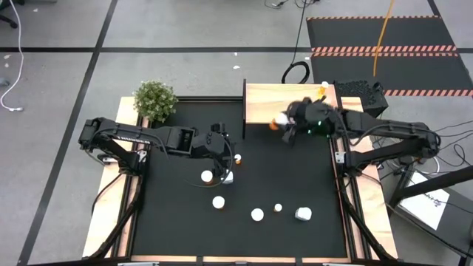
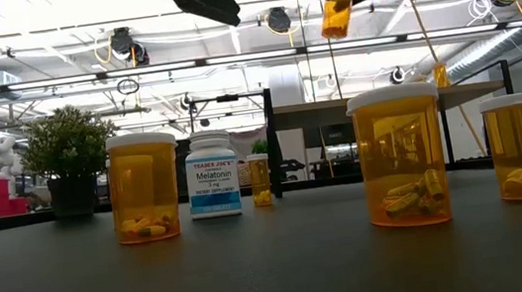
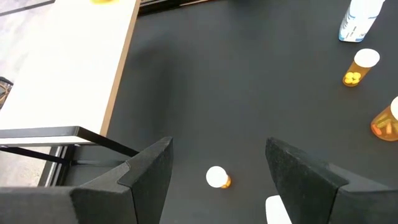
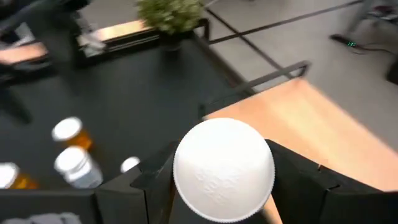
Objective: Pick and place medicine bottles onto shelf by color
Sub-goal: Put the large orange pill bottle on the shelf
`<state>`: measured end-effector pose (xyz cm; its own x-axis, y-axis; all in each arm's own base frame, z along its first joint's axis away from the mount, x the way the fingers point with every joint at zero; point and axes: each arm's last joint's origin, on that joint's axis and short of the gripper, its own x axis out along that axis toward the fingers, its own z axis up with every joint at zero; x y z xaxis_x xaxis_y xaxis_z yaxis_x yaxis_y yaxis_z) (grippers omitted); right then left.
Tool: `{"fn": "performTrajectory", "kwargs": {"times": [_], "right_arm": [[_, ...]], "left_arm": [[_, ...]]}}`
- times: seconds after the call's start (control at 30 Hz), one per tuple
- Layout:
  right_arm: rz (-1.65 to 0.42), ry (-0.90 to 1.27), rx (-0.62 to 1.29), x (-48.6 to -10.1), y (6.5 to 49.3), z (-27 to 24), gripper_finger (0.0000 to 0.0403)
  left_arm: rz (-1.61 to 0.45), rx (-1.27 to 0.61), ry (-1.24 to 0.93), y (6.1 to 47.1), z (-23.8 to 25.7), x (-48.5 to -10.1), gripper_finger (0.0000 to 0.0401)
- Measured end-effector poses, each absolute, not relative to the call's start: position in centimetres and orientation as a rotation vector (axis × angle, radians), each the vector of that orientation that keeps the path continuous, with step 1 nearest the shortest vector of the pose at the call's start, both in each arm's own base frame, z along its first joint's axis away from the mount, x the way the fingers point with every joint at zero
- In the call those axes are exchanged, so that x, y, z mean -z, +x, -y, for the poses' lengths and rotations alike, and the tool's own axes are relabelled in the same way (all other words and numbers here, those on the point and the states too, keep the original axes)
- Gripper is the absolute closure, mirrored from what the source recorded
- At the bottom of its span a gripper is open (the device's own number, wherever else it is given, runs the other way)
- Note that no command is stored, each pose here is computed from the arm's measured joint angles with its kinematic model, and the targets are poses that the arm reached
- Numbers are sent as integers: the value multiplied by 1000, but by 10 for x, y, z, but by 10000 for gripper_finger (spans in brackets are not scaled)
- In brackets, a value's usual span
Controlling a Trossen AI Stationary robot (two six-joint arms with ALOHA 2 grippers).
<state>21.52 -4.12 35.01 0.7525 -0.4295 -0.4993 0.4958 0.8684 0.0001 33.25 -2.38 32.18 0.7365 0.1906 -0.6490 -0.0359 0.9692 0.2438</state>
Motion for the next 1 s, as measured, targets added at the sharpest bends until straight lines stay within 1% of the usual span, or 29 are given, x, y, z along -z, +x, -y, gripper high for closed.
{"fn": "performTrajectory", "kwargs": {"times": [0.23,0.4,0.7,1.0], "right_arm": [[-495,112,649,-378,199,75,191],[-514,123,741,-388,183,99,191],[-565,190,838,-382,160,140,191],[-682,229,933,-365,153,171,191]], "left_arm": [[-732,-114,225,332,28,-322,146],[-732,-114,223,332,28,-322,146],[-712,-115,219,333,28,-323,146],[-704,-119,209,334,28,-324,146]]}}
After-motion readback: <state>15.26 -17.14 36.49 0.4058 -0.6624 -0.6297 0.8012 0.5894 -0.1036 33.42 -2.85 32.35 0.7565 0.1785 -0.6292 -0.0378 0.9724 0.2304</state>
